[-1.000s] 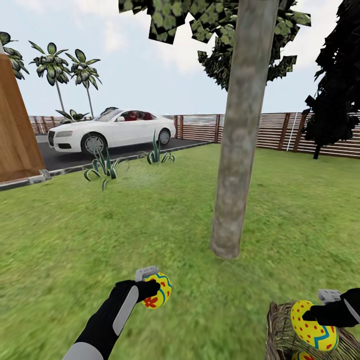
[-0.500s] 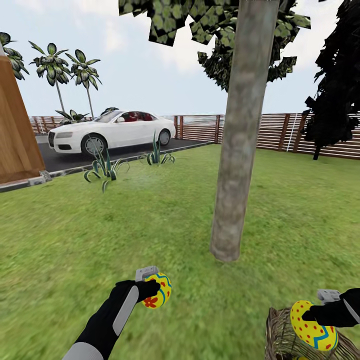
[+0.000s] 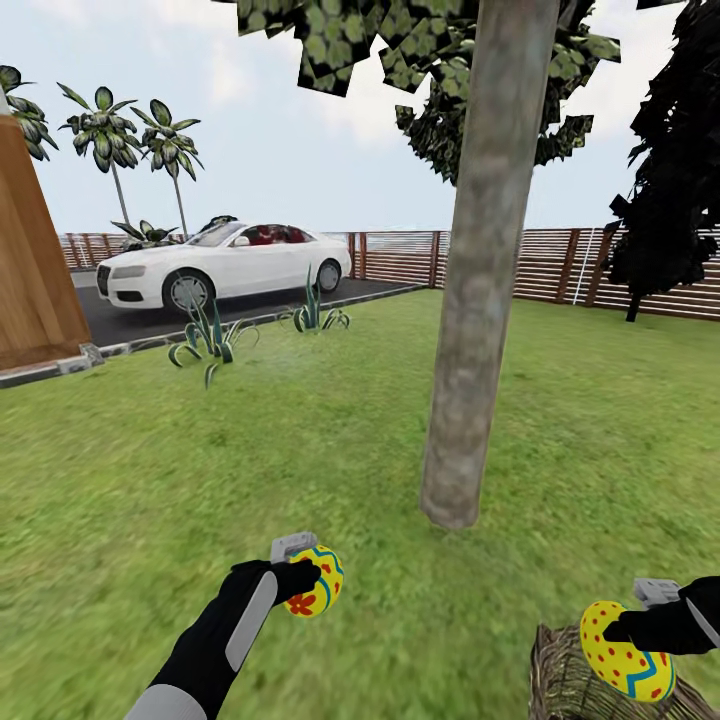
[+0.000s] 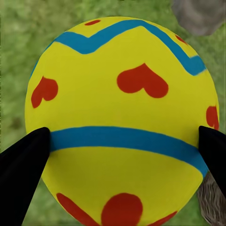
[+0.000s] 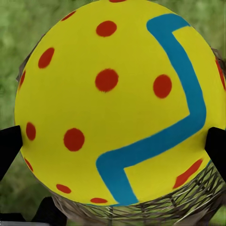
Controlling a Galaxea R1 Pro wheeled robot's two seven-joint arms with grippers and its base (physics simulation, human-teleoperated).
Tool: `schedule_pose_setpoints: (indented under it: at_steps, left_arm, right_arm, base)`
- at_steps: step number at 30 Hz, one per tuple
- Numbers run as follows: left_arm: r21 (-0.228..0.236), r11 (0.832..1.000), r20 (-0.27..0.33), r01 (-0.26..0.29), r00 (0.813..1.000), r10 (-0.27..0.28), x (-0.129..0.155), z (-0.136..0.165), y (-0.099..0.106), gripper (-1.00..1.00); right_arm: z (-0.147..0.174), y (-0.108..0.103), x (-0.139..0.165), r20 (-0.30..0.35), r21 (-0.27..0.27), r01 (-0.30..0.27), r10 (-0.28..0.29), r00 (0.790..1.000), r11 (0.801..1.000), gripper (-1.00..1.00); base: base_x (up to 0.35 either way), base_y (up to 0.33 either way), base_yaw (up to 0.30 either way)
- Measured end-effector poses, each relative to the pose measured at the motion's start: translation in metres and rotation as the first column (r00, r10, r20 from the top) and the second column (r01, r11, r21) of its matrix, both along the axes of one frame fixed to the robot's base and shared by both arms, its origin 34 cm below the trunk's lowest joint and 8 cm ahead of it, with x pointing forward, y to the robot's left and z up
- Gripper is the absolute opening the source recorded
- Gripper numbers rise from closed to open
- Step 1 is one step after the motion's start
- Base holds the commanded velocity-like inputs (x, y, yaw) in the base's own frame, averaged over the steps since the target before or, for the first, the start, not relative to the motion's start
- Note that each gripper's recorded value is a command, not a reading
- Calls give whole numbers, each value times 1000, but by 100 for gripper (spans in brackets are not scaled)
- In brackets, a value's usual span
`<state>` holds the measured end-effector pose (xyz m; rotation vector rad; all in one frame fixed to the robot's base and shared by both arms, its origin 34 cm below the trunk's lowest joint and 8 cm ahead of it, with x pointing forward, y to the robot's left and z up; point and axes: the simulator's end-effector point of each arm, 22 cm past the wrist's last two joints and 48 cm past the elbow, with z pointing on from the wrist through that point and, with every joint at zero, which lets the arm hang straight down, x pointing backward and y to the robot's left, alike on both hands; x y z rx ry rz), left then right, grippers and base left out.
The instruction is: Take the three Easter eggs out of the wicker basket on the lawn in the garden, then place them on the lawn next to a single tree (choose any tree) so that all three eggs are next to the same tree and none are left in the basket.
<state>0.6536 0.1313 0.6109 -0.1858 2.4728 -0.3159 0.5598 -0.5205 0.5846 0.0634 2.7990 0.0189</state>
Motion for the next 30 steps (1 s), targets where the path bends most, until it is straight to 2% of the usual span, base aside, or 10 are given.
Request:
schedule_pose_setpoints:
  at_steps: [18,21,23,30]
  left_arm:
    - [0,1000,-1,0,1000,0,5,33,0,-100]
    - [-6,1000,25,-7,1000,7,9,37,0,-100]
    - [-10,1000,53,-18,998,18,14,41,1,-100]
    - [-8,1000,57,-18,998,19,15,41,2,-100]
  right_arm:
    - [33,0,4,-2,0,0,0,1000,1000,-100]
    - [33,0,4,-2,0,0,0,1000,1000,-100]
    - [33,0,4,-2,0,0,0,1000,1000,-100]
    - [32,1,4,-3,-1,-3,3,1000,1000,-100]
  base:
    - [0,0,0]
    - [0,2,0]
    - [-63,164,0]
    - [-140,292,0]
